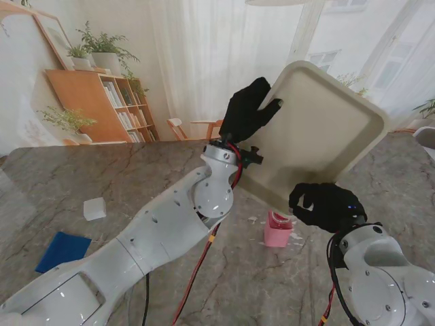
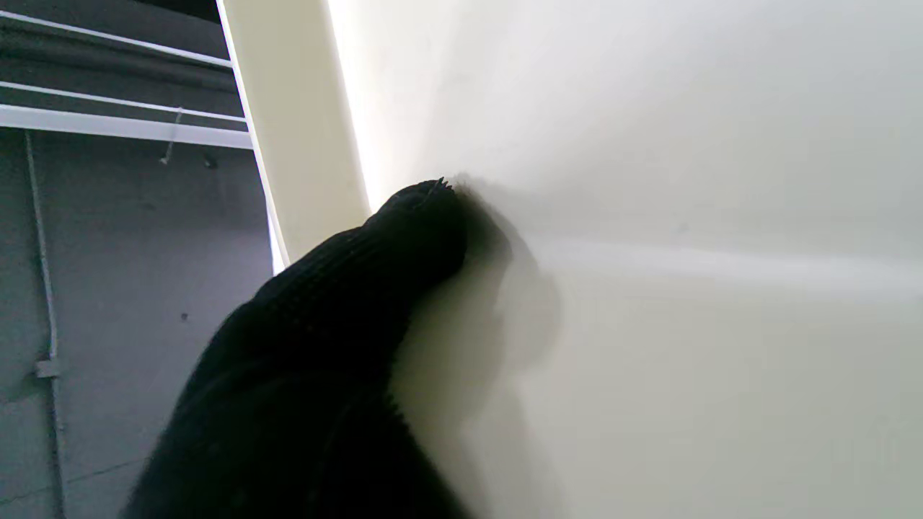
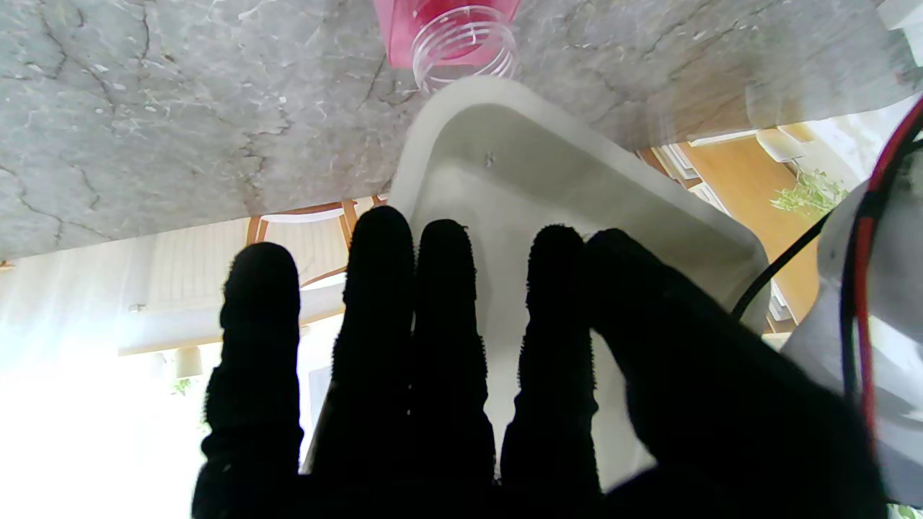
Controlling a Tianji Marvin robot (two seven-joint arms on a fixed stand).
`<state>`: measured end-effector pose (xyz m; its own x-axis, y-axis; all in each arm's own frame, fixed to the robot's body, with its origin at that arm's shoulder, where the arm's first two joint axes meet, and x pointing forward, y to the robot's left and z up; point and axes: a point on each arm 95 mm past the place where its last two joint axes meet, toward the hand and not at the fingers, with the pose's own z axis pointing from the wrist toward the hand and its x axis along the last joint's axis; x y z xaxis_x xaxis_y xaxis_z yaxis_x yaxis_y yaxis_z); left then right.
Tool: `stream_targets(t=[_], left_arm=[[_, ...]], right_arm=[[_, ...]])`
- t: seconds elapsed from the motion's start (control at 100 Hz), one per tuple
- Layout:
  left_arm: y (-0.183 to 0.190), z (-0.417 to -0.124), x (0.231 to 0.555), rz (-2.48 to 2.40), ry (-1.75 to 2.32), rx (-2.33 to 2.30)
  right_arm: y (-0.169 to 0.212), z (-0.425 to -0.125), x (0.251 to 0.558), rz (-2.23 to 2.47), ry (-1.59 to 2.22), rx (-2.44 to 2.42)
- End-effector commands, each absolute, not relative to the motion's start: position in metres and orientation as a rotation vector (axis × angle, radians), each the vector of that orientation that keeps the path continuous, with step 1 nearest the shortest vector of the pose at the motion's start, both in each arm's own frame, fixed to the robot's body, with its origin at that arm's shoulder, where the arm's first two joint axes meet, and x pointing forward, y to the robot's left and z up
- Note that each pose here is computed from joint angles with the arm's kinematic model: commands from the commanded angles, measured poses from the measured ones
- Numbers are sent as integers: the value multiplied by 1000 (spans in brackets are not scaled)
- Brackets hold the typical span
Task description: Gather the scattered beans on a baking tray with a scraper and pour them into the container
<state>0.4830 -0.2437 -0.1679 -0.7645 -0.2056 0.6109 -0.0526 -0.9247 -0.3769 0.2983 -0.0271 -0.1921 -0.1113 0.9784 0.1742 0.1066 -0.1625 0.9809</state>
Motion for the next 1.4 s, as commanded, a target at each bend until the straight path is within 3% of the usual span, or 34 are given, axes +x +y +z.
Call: stream_targets(t=[0.0,0.76,1.13,1.39], left_arm=[[-246,-155,490,-2814,576,-1030],[-212,-163,578,-2568,745,-1377],[-140,-155,592,-2331,668,-1549],[-93,-175,579,-2167,685,-1642]], right_arm=[[-26,-195,298,1375,1294,1366],[-26,-175,294,1455,1081,1333],[-51,-183,295,1415,1001,1373],[-67,-195,303,1398,945,1393]])
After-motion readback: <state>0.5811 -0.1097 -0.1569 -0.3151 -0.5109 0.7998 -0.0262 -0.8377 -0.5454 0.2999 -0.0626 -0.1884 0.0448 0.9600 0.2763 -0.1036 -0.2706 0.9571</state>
